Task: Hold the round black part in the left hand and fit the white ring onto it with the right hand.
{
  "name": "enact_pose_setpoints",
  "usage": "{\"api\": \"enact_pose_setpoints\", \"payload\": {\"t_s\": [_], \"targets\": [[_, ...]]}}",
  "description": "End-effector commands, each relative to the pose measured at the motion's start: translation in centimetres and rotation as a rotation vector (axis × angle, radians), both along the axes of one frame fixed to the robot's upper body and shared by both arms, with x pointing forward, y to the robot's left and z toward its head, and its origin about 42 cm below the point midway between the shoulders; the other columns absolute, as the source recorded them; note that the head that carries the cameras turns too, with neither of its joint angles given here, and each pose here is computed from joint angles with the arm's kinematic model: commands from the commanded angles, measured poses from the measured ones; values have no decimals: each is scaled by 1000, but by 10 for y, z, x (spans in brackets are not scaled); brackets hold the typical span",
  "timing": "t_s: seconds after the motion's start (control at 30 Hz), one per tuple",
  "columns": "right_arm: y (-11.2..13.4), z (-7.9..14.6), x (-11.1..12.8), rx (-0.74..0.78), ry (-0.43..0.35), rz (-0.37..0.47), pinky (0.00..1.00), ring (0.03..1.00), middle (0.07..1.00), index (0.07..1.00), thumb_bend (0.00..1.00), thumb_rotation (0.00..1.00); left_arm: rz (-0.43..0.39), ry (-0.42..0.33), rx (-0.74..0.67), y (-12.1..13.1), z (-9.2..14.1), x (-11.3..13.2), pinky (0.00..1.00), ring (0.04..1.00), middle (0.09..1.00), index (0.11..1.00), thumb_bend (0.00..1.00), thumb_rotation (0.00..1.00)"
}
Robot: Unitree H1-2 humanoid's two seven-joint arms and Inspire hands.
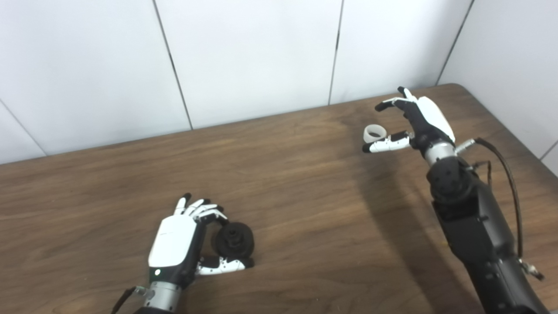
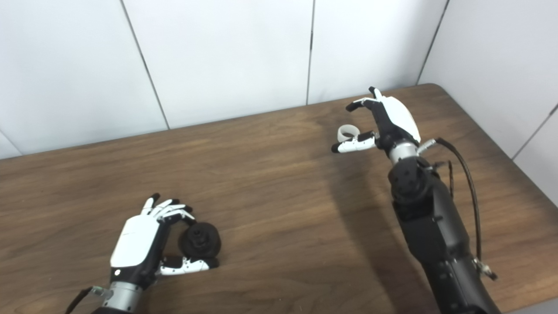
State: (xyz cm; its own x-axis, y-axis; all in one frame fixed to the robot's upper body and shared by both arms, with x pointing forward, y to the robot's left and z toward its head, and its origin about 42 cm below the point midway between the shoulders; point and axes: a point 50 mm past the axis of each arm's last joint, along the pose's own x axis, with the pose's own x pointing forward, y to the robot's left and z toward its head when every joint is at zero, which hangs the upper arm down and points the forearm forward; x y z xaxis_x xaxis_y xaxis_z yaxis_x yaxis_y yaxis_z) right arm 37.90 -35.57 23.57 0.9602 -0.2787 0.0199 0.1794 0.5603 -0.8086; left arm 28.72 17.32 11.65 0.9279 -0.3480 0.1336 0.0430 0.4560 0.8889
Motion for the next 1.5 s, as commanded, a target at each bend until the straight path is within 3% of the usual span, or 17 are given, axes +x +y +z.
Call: {"api": "enact_pose_setpoints", "payload": {"t_s": [0.0,0.13,0.27,0.53,1.0,1.47], "targets": [[-13,32,13,-58,-58,-25,935,1000,1000,725,891,182,2,-3,14,8,3,-1,1000,859,749,485,524,55],[-17,36,26,-84,-16,-28,969,1000,1000,743,872,219,3,1,19,10,3,-3,1000,858,747,485,524,55],[-20,40,39,-126,22,-29,943,1000,997,740,887,210,1,1,23,10,1,-4,1000,856,746,485,524,55],[-24,31,58,-134,94,-63,991,1000,979,735,888,214,-1,3,22,9,0,-6,1000,855,747,484,524,54],[-17,17,73,-148,181,-60,1000,1000,978,720,888,232,3,9,21,11,1,-10,1000,855,745,484,524,53],[-8,9,78,-138,196,-50,1000,1000,958,704,877,230,3,7,31,10,1,-8,1000,852,745,484,524,55]]}}
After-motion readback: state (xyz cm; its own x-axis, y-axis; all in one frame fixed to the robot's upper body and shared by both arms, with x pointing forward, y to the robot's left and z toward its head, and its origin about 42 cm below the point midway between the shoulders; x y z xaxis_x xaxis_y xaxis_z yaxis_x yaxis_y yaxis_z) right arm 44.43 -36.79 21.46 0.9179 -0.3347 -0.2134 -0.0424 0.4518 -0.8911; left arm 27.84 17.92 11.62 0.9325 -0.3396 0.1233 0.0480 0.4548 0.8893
